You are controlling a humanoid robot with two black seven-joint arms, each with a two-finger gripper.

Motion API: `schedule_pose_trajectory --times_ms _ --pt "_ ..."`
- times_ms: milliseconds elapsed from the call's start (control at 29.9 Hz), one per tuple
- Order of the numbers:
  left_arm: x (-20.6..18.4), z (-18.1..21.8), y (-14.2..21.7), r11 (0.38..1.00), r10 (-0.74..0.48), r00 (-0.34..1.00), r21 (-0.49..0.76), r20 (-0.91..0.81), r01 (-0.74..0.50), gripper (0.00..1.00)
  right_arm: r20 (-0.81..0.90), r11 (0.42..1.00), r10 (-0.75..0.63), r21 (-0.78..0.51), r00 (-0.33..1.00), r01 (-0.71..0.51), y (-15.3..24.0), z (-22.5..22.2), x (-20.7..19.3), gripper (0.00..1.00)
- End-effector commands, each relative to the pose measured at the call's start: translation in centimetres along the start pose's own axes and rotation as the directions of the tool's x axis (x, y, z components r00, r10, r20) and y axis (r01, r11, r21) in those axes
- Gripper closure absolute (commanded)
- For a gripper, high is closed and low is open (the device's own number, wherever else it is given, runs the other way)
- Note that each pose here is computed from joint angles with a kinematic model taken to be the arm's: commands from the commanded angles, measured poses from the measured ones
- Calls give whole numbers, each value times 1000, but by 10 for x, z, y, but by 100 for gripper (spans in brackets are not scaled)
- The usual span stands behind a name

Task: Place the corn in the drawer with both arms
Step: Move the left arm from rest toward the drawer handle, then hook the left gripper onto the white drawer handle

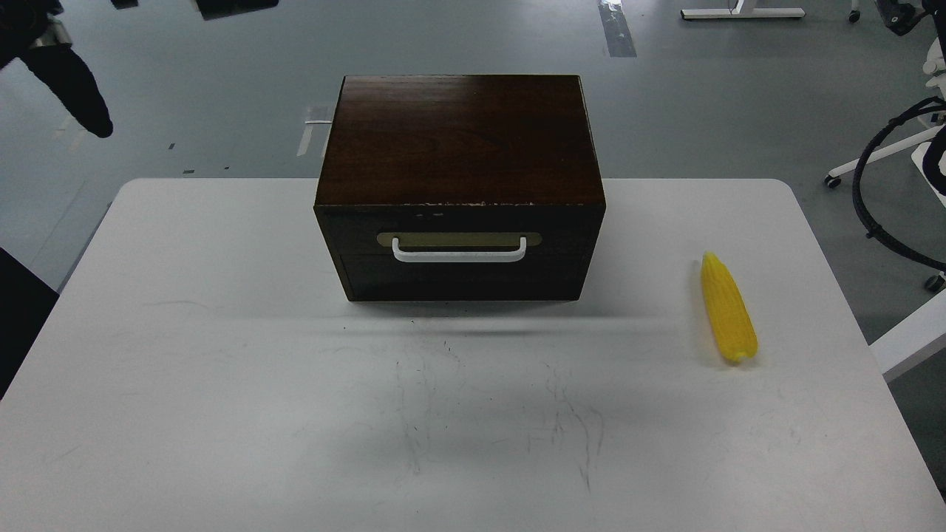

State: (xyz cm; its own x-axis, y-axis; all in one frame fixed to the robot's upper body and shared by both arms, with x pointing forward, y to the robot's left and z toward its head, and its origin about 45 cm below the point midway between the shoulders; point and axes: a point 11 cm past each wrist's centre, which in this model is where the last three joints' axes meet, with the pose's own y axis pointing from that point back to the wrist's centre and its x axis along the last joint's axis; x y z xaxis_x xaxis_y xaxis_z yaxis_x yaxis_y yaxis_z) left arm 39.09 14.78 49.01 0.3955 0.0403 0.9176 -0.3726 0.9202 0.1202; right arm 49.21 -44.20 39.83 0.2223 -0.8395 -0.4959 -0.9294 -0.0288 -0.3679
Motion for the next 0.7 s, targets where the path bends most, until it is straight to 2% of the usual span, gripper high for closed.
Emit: schedule_pose_trajectory --times_ms 0,67,134,167,234,334,468,668 --pt "-41 21 -37 983 -182 949 12 258 185 18 -15 1000 11 10 1000 -11 2 -9 6 0" --pt "-86 17 -58 934 -350 852 73 390 350 18 -24 1000 17 17 1000 -16 3 -14 9 0" --pt "-112 13 -68 887 -447 763 122 468 445 18 -29 1000 21 20 999 -21 5 -17 11 0" --pt "-112 12 -68 887 -448 762 123 468 446 18 -29 1000 21 20 999 -21 5 -17 11 0" --pt "-145 10 -76 825 -534 659 153 530 545 18 -34 999 29 22 999 -29 8 -18 15 0" --pt "-176 -1 -80 756 -609 548 210 574 620 18 -36 999 35 23 999 -34 10 -18 18 0" --pt "-183 -8 -89 741 -626 519 235 582 629 18 -47 999 52 19 998 -51 16 -21 26 0" --pt "-184 -14 -91 738 -635 524 247 567 627 18 -63 992 119 -39 991 -122 45 0 57 0"
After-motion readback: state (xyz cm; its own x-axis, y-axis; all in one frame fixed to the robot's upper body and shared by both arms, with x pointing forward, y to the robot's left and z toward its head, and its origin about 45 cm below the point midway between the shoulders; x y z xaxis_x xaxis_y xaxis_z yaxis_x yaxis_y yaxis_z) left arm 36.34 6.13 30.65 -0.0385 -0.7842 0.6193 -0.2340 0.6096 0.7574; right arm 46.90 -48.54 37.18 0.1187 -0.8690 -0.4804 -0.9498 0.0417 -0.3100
